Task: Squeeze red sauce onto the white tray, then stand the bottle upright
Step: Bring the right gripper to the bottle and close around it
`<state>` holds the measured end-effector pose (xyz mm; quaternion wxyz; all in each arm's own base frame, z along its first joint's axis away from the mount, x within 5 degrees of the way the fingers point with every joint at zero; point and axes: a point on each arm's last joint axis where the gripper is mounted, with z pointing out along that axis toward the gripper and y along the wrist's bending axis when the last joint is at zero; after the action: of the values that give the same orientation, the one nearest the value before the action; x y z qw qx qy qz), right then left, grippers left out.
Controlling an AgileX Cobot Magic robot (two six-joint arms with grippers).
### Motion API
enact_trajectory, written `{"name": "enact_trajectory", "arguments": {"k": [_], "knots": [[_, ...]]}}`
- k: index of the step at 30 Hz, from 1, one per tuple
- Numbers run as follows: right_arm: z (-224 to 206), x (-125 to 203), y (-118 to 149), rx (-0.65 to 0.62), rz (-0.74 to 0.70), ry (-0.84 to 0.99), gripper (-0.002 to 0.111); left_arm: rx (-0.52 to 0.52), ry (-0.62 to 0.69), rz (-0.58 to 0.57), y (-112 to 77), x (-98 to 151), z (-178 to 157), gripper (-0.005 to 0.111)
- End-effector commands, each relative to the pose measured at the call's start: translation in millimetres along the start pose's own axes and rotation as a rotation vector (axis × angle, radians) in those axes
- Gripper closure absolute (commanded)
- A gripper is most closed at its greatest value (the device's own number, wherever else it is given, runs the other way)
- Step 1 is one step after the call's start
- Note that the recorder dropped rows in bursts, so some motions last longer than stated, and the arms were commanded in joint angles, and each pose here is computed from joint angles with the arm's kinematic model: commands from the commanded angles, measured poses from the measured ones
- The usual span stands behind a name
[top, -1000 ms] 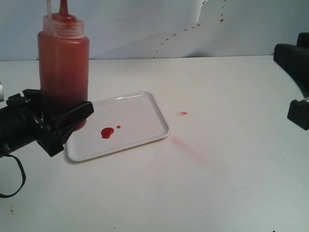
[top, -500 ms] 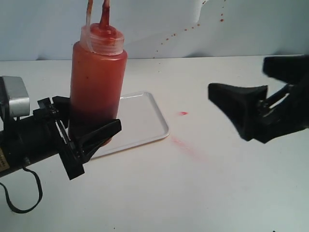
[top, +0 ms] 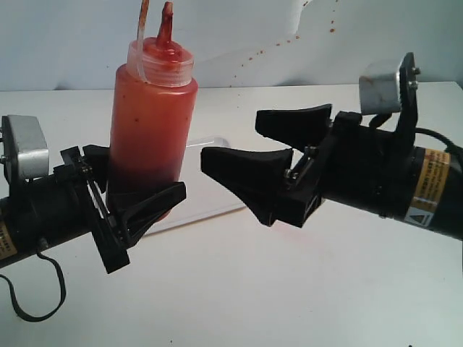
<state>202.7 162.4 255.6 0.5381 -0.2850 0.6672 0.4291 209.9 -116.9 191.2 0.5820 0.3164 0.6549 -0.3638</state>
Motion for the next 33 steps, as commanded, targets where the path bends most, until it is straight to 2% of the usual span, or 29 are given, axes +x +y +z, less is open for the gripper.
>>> {"name": "enact_trajectory", "arguments": {"k": [1, 6, 11, 16, 23, 28, 33], "knots": [[8.8, 8.6, -4.5, -0.044, -0.054, -0.040, 0.003, -0.001, -0.072, 0.002, 0.2, -8.3, 1.2, 0.107], [13.8, 13.8, -5.9, -0.090, -0.091, -0.077, 0.003, -0.001, -0.072, 0.004, 0.2, -8.3, 1.2, 0.107], [15.8, 12.3, -10.7, -0.062, -0.105, -0.137, 0.003, 0.008, -0.067, 0.008, -0.7, -7.8, 1.2, 0.107], [18.1, 14.8, -11.5, -0.087, -0.101, -0.165, 0.003, 0.008, -0.067, 0.008, -0.7, -7.8, 1.2, 0.107], [34.9, 17.1, 2.6, -0.079, -0.171, -0.179, 0.003, 0.008, -0.067, 0.010, -0.7, -7.8, 1.2, 0.107], [65.1, 7.9, 14.9, -0.104, -0.166, -0.181, 0.003, 0.009, -0.066, 0.029, -0.8, -7.8, 1.2, 0.107], [76.2, 5.2, 15.1, -0.098, -0.163, -0.153, 0.003, 0.013, -0.065, 0.032, -1.1, -7.6, 1.2, 0.107]]}}
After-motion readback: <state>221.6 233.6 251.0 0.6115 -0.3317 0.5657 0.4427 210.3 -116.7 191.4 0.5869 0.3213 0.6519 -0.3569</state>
